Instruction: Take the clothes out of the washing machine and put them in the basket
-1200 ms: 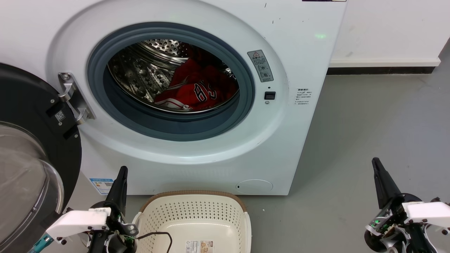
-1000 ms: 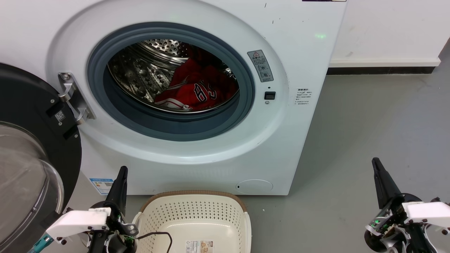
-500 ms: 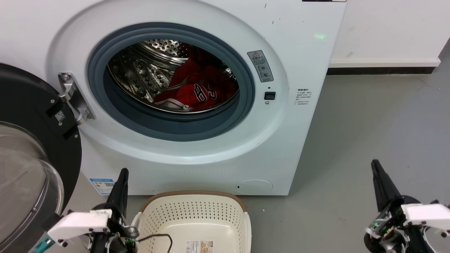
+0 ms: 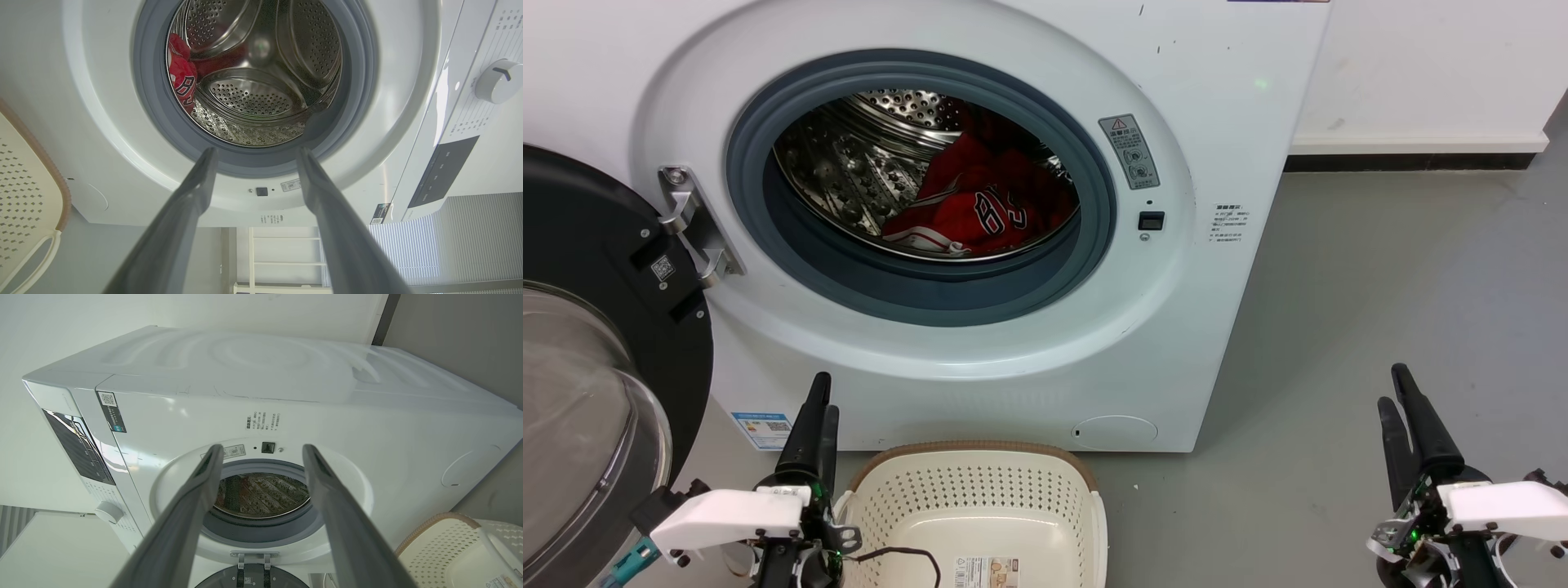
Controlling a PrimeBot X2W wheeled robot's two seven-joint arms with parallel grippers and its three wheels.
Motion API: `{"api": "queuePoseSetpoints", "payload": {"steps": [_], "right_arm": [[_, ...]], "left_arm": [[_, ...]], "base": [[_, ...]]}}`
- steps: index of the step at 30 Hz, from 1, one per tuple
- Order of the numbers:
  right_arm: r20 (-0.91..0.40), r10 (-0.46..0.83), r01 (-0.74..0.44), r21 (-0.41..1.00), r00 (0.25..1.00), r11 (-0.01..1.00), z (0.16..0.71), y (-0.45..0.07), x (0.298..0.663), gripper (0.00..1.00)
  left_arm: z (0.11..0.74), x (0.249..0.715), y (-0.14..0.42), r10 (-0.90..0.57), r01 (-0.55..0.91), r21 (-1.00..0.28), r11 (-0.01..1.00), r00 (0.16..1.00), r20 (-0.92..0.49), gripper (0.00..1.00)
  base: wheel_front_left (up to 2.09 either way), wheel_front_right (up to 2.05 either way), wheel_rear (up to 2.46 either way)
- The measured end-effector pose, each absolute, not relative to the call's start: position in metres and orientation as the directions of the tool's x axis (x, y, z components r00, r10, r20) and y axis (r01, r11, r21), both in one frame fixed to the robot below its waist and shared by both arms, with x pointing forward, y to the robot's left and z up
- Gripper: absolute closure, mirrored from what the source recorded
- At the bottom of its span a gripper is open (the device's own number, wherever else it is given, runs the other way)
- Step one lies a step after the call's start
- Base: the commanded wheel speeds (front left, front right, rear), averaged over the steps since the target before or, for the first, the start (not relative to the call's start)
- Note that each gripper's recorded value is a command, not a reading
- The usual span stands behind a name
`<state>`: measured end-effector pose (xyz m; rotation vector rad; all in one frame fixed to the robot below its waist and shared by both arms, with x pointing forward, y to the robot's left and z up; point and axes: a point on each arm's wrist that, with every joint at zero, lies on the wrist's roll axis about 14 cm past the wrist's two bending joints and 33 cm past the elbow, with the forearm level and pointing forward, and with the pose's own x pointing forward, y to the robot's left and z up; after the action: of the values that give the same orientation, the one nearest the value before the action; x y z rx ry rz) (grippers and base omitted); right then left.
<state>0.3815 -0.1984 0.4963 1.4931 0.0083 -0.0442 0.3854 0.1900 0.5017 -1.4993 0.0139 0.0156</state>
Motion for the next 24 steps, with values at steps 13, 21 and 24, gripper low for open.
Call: {"api": "queuePoseSetpoints", "payload": {"steps": [13,21,24], "right_arm": [[-0.002,-0.035,0.014,0.936,0.999,0.352,0.506,-0.199,0.381,0.00],[0.015,-0.031,0.003,0.856,0.999,0.516,0.510,-0.196,0.377,0.00],[0.022,-0.023,-0.005,0.814,0.999,0.581,0.512,-0.194,0.377,0.00]], "left_arm": [[0.526,0.390,0.184,-0.005,0.052,-0.945,0.324,0.999,0.053,0.00],[0.532,0.392,0.180,-0.016,0.075,-0.881,0.468,0.997,0.076,0.00],[0.533,0.391,0.179,-0.022,0.078,-0.844,0.530,0.997,0.079,0.00]], "base": [[0.00,0.00,0.00],[0.00,0.00,0.00],[0.00,0.00,0.00]]}}
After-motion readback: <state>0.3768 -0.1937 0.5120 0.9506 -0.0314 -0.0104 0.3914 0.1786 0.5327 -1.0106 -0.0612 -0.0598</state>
